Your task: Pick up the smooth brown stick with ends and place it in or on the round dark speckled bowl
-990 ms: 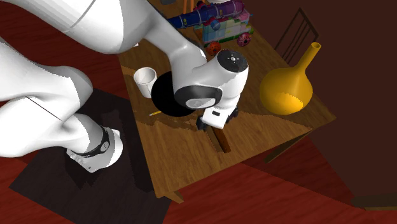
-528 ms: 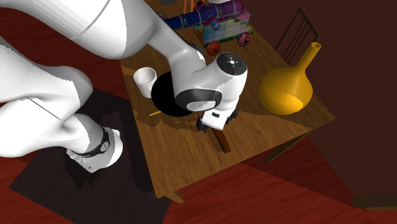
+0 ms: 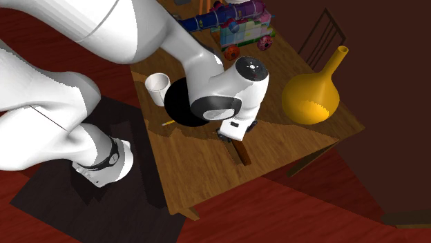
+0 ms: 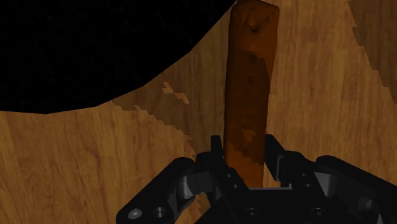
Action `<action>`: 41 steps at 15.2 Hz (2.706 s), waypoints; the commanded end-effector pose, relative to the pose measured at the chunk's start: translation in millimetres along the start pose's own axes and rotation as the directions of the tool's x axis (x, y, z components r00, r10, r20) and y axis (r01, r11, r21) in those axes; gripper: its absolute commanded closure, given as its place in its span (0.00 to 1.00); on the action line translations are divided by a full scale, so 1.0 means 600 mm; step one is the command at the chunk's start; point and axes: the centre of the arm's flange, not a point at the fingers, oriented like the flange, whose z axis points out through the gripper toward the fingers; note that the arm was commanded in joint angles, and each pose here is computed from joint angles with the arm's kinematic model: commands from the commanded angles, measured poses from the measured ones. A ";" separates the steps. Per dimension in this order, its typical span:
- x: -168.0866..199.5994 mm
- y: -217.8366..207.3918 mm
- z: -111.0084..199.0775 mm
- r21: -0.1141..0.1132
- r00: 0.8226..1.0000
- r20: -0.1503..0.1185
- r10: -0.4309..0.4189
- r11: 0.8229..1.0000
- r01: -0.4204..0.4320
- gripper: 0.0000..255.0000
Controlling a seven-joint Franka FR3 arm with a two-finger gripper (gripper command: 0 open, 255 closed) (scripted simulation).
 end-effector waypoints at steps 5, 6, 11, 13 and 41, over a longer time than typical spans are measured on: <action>-0.001 0.002 -0.015 -0.003 1.000 0.002 0.001 1.000 -0.001 1.00; -0.001 0.002 -0.024 -0.003 1.000 0.002 0.001 1.000 -0.001 1.00; -0.002 0.003 -0.068 -0.003 1.000 0.002 0.001 1.000 -0.001 1.00; -0.003 0.003 -0.086 -0.003 1.000 0.002 0.001 1.000 -0.001 1.00; -0.103 0.061 -0.281 -0.003 1.000 0.002 0.001 1.000 -0.001 1.00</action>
